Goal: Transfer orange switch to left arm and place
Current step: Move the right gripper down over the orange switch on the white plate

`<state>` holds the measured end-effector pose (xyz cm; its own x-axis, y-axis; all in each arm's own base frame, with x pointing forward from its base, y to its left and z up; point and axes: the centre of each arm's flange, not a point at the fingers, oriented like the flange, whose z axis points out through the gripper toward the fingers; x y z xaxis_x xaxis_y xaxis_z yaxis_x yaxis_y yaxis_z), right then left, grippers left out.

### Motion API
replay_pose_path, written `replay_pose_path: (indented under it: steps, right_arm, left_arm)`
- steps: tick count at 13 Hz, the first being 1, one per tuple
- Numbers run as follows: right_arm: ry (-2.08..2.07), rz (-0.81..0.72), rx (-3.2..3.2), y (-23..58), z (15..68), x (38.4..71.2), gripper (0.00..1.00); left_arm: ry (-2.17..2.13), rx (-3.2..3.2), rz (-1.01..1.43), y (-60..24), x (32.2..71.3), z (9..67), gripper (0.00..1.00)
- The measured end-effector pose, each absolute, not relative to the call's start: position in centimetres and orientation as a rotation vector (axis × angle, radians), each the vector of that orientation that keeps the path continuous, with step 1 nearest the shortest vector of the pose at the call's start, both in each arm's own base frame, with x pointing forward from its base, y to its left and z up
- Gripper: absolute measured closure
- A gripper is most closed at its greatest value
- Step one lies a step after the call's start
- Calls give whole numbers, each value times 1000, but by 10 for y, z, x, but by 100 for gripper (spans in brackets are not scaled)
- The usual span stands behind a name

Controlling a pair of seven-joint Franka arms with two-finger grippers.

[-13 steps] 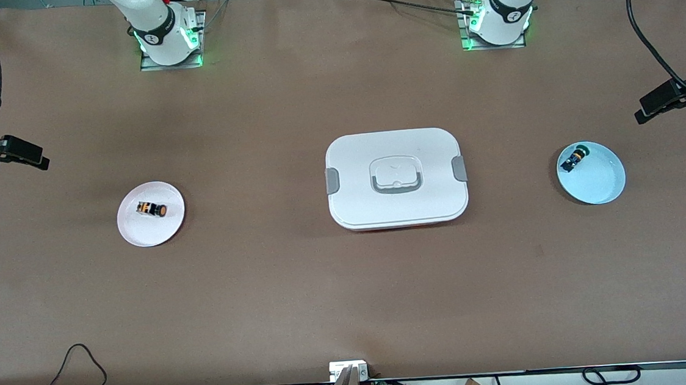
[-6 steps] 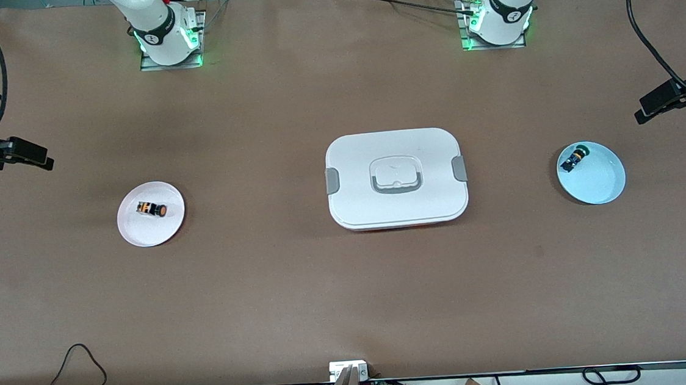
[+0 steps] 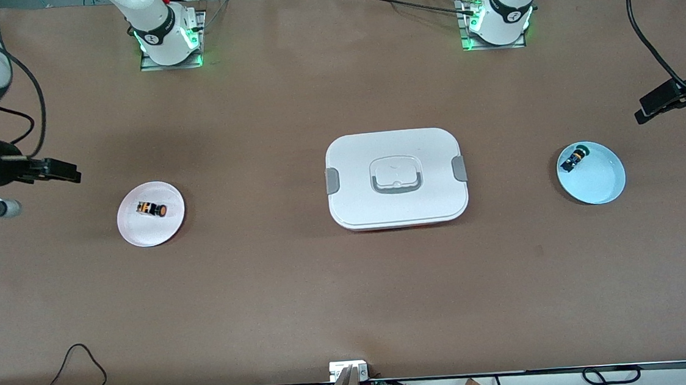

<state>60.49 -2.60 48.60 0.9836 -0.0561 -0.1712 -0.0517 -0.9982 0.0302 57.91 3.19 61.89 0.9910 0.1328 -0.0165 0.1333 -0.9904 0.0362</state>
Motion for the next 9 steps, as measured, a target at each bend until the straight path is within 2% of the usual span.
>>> replay_pose_path:
  steps: [4,9]
  right_arm:
    - [-78,-385,3073,-28,422,614,0]
    - [-66,-366,3078,-27,324,595,0]
  left_arm:
    - [207,3097,-22,32,579,619,0]
    - [207,3097,-22,32,579,619,0]
